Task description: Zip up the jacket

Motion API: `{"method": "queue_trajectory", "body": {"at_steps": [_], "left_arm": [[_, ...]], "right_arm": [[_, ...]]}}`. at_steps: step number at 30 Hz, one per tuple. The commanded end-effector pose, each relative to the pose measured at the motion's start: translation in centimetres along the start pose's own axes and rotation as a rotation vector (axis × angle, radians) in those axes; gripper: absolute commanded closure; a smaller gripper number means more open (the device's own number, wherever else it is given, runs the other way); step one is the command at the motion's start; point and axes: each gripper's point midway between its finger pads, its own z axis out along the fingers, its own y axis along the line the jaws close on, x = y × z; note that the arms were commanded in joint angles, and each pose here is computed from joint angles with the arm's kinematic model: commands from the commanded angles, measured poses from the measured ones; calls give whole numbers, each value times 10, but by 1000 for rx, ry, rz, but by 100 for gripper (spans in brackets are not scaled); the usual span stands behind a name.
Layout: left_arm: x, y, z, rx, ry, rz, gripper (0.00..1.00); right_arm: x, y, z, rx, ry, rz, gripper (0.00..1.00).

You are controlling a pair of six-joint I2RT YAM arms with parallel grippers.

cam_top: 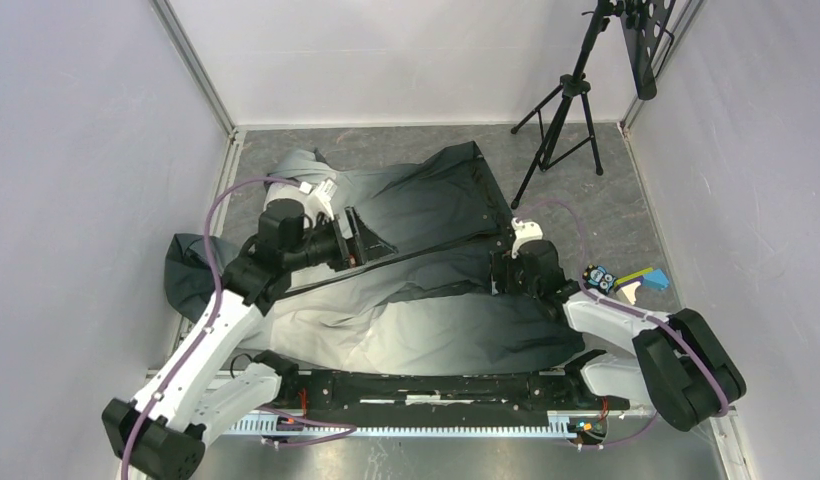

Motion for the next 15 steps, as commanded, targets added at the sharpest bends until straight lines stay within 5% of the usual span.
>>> {"method": "queue_trajectory", "body": {"at_steps": [1,11,15], "left_arm": [[-30,-16,28,27,-54,25,12],[-34,-11,156,-135,71,360,20],[-41,-4,214,-127,102,360,23]], "right_arm": [[37,-19,-5,96,81,66,19],[11,-29,-11,90,-6,114,17],[-15,-45,-6,16,-48,189,24]]}}
